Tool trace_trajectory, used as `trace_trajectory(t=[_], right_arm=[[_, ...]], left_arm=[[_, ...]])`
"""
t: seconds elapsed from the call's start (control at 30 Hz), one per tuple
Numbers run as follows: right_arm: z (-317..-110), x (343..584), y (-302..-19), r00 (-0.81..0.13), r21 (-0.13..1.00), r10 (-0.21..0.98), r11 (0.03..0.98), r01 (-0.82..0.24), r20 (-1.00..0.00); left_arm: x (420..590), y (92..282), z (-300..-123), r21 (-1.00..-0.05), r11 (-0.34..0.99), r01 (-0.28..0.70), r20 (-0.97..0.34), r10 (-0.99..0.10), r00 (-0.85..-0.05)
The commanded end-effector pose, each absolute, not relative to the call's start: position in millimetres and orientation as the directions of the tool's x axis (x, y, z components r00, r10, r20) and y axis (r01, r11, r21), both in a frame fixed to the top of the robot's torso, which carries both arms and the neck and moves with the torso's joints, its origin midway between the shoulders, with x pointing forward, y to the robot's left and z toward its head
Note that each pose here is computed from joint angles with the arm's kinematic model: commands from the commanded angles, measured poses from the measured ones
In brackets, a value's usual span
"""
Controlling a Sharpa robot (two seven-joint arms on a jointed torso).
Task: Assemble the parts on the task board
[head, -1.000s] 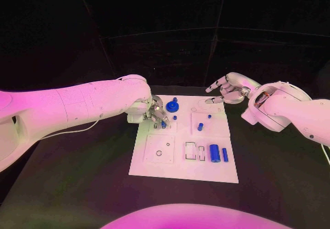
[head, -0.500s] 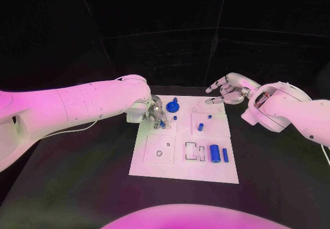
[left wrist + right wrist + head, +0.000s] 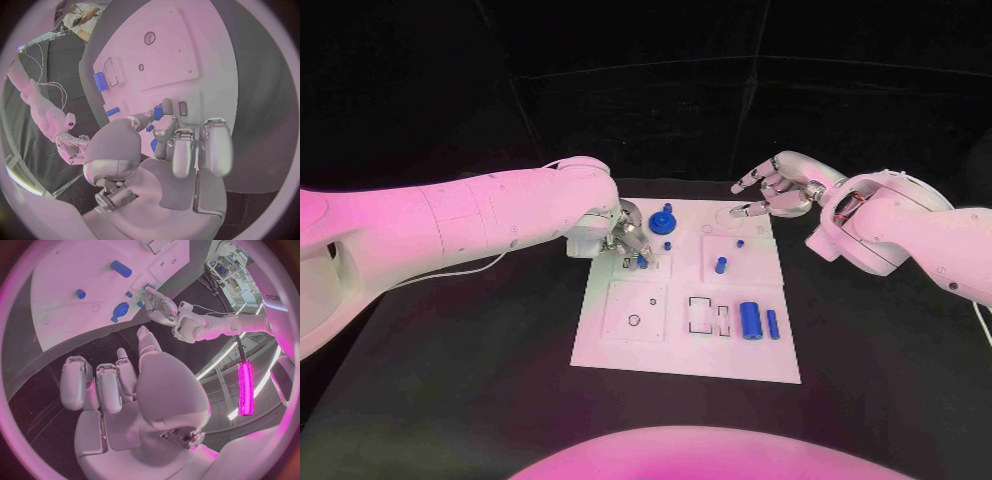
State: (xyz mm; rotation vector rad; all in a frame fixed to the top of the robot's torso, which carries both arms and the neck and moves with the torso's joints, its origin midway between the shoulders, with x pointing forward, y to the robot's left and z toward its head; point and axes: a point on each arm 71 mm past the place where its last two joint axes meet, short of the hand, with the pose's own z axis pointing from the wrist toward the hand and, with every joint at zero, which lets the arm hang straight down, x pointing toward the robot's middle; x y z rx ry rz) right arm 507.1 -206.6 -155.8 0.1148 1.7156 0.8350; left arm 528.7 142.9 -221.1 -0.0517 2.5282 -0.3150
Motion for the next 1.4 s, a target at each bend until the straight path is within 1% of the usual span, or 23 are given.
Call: trace_trajectory(t=[0.03, 1.4], right_arm=[[-154.7, 507.0, -205.7, -0.332, 0.578, 0.479, 0.739, -0.346, -0.812], [-154.8, 506.6, -204.6, -0.336, 0.577, 0.477, 0.739, -0.348, -0.812]], left_arm=[[527.9, 142.2, -221.2, -0.229, 0.973, 0.035, -0.540, -0.098, -0.836], [528.6, 141.9, -227.2, -0.214, 0.976, 0.036, -0.522, -0.083, -0.849]])
